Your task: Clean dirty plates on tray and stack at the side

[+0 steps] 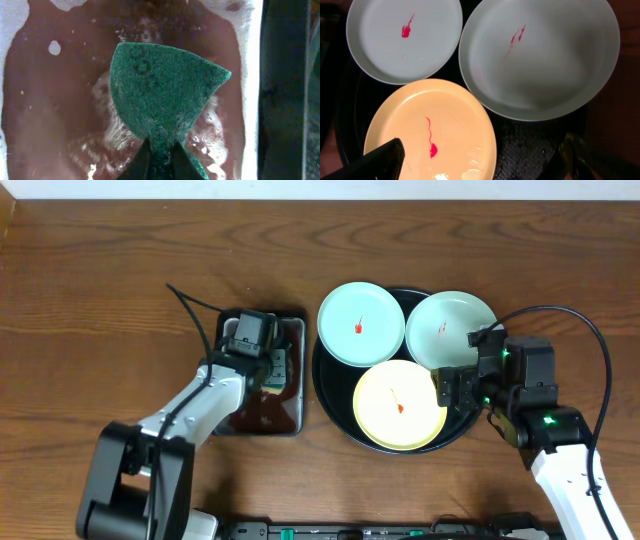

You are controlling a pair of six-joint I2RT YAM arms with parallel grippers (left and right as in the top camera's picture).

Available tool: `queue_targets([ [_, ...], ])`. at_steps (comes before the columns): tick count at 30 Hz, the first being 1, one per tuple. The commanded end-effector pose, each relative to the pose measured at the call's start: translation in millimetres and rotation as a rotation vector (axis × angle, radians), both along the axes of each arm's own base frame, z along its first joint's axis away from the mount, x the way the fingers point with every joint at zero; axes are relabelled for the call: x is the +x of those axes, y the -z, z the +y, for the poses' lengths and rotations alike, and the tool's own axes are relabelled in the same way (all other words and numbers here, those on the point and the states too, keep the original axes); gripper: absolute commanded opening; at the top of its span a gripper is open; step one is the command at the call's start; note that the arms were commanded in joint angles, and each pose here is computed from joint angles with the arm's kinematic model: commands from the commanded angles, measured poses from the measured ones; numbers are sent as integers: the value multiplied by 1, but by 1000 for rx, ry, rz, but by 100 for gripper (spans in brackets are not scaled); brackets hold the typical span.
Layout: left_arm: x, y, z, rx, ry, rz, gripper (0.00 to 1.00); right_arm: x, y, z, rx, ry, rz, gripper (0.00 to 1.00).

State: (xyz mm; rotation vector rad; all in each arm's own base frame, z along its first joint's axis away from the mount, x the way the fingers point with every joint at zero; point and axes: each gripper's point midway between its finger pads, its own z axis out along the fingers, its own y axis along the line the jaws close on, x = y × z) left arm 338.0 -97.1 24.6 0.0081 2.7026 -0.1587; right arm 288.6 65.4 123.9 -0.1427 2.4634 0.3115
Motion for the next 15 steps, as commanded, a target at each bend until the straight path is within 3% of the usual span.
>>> queue_targets([
  [1,7,-31,1,-10,-3,-77,8,4,-8,0,15,8,-15,99],
  [6,2,-48,2,-40,-46,-94,7,5,-7,0,15,8,-13,99],
  [15,-13,-7,0,-36,-38,37,7,5,3,0,11,8,24,99],
])
